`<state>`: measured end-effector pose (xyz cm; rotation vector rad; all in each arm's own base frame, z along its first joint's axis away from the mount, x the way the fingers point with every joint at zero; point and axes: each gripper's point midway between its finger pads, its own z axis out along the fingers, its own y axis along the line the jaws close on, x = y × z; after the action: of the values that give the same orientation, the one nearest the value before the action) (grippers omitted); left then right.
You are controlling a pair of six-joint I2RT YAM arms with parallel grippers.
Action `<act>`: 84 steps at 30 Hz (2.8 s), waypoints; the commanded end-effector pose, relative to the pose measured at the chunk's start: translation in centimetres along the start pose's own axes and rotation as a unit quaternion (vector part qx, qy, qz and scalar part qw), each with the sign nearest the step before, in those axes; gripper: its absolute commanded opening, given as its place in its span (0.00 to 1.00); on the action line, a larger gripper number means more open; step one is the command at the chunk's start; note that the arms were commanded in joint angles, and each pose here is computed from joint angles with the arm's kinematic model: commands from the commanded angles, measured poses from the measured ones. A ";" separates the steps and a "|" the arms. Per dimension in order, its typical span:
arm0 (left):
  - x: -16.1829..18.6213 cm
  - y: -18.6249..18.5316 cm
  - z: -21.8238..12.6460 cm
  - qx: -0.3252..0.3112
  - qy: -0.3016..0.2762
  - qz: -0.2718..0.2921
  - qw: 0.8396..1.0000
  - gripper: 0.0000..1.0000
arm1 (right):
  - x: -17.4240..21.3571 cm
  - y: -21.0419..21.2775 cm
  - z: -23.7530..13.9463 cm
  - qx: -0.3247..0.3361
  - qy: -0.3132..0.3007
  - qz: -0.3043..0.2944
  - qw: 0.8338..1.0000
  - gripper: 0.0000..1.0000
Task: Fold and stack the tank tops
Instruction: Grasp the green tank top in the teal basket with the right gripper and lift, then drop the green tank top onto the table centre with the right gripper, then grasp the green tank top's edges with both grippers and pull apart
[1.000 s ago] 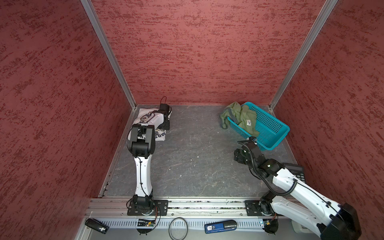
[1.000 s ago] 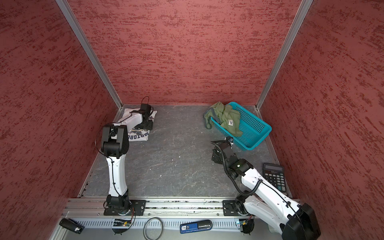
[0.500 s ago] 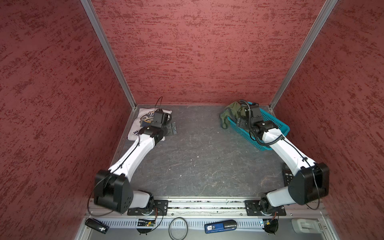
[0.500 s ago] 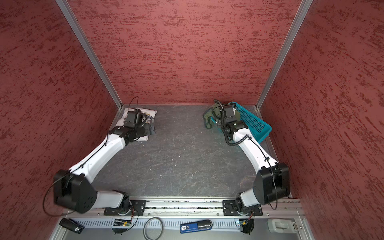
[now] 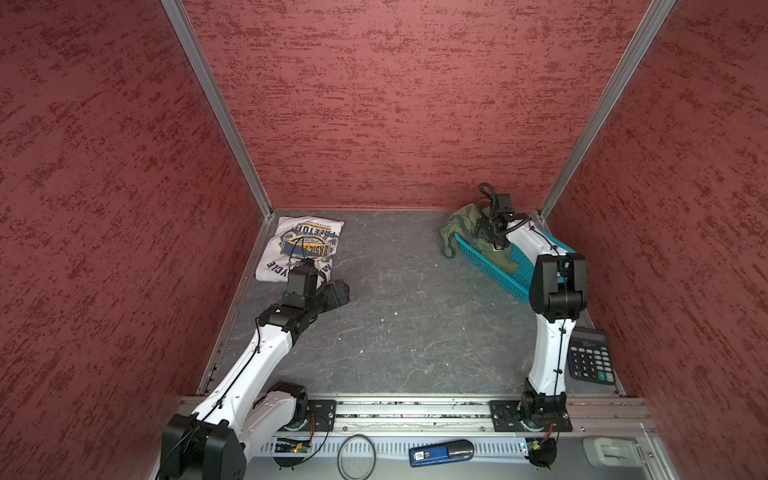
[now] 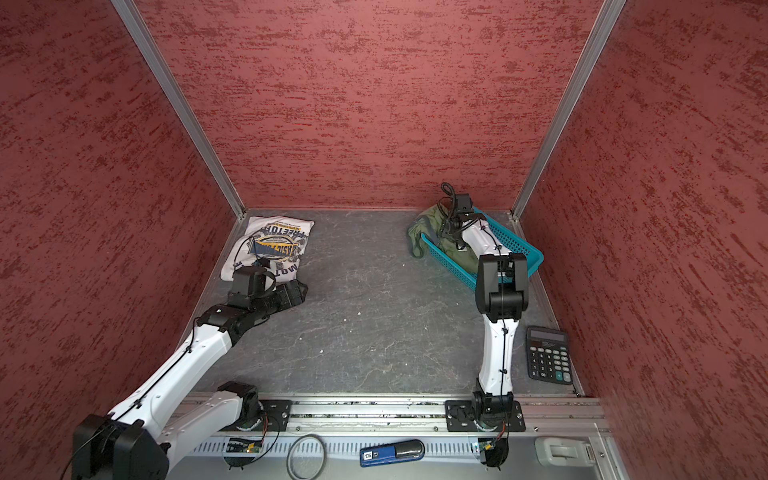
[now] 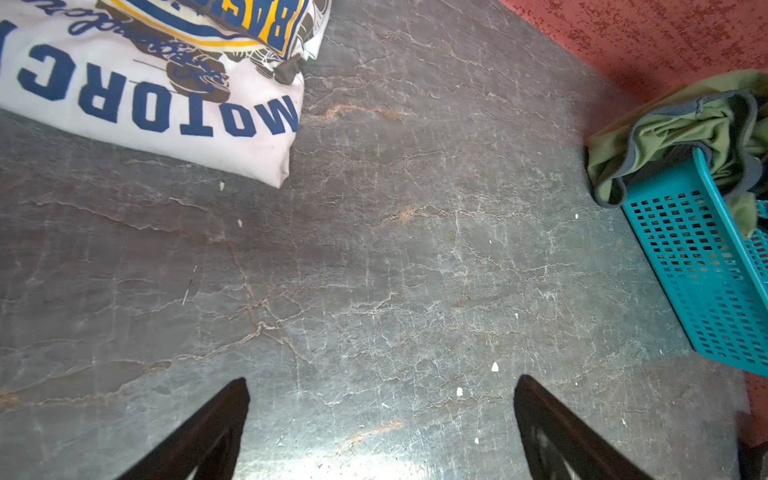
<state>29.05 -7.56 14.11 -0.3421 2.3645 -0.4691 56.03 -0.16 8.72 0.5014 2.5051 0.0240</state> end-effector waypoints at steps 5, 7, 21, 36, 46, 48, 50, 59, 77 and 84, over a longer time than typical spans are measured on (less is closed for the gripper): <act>-0.5 -0.2 -0.2 0.010 -0.013 -0.008 1.000 1.00 | -3.0 -4.8 0.5 0.103 -0.023 0.003 0.994 0.23; -0.4 -0.2 -0.2 0.012 -0.013 -0.007 1.000 1.00 | -4.4 -5.7 -0.9 0.121 -0.043 0.020 0.992 0.14; -1.3 -0.6 -1.8 0.009 -0.019 -0.012 1.000 1.00 | -9.0 -1.9 -19.2 0.084 -0.247 0.025 0.965 0.00; -1.1 -0.9 -2.5 0.011 -0.004 -0.024 1.000 1.00 | -15.5 1.4 -43.2 -0.035 -0.435 0.036 0.899 0.00; -0.4 -0.5 -2.8 0.009 -0.001 -0.034 0.999 1.00 | -11.5 12.7 -54.8 -0.250 -0.464 -0.066 0.847 0.00; -0.3 -0.4 -2.7 0.008 -0.001 -0.035 0.999 1.00 | -10.2 14.5 -54.6 -0.275 -0.447 -0.085 0.847 0.00; -0.2 -0.3 -2.7 0.006 0.002 -0.034 0.999 1.00 | -9.1 16.1 -53.6 -0.288 -0.428 -0.100 0.851 0.00; 0.2 -0.1 -2.5 0.010 0.003 -0.037 0.999 1.00 | 1.0 24.3 -47.6 -0.387 -0.273 -0.181 0.862 0.00; 7.1 -5.3 0.6 0.001 0.141 0.075 0.987 0.99 | 20.9 13.1 -20.6 -0.201 0.006 -0.134 0.971 0.69; 11.1 -5.7 4.5 -0.031 0.205 0.090 0.974 0.96 | 25.1 10.4 -18.5 -0.194 0.047 -0.113 0.973 0.75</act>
<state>24.14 -17.69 7.99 -0.0122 2.7735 -0.4428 30.32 19.57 11.99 -0.0044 2.5695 0.3706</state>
